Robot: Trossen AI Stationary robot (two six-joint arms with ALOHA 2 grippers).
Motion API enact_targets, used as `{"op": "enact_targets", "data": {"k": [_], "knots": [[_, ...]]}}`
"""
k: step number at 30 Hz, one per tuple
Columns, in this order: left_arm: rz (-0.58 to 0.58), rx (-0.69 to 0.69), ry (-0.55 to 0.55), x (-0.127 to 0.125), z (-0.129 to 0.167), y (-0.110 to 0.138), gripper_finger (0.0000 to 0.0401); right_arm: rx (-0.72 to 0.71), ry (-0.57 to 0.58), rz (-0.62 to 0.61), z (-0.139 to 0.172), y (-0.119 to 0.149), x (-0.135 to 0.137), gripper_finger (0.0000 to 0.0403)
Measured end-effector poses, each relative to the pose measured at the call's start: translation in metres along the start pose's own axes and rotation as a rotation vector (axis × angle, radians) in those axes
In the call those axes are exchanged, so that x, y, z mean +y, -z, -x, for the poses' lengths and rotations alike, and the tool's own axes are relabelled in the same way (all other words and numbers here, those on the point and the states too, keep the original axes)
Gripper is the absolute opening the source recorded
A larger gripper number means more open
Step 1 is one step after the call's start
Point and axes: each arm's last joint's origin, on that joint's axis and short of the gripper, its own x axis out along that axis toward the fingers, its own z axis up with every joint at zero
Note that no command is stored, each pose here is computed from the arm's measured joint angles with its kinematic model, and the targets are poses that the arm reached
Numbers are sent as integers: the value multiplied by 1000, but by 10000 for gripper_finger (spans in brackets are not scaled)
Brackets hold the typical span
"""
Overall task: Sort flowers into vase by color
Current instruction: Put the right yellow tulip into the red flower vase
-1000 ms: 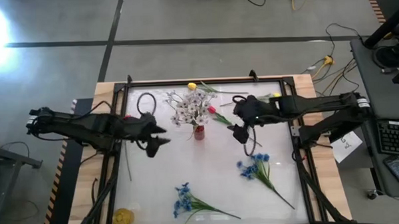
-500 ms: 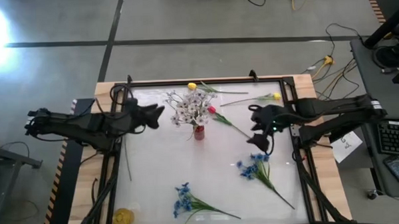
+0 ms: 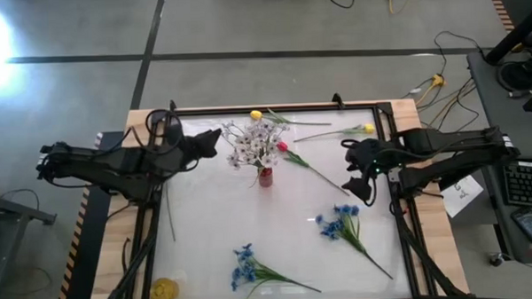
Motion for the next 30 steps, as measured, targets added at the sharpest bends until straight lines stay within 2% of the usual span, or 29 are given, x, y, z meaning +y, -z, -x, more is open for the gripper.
{"op": "enact_targets", "data": {"k": [7, 12, 15, 18, 24, 27, 30], "knots": [[85, -8, -5, -12, -2, -3, 232, -19, -22, 314, 3, 2, 4, 325], [12, 45, -55, -14, -20, 25, 232, -37, -48, 435, 8, 7, 8, 325], [-12, 79, -127, -7, -28, 40, 228, -49, -52, 465, 11, 8, 8, 325], [5, 201, -260, 6, -31, 53, 225, -52, -50, 503, 12, 8, 7, 325], [1, 410, -655, 28, -28, 69, 223, -54, -47, 566, 11, 8, 7, 325], [-25, 480, -835, 31, -24, 71, 223, -57, -34, 568, 11, 8, 7, 325], [-41, 574, -964, 31, -23, 75, 223, -60, -23, 567, 11, 8, 7, 325]]}}
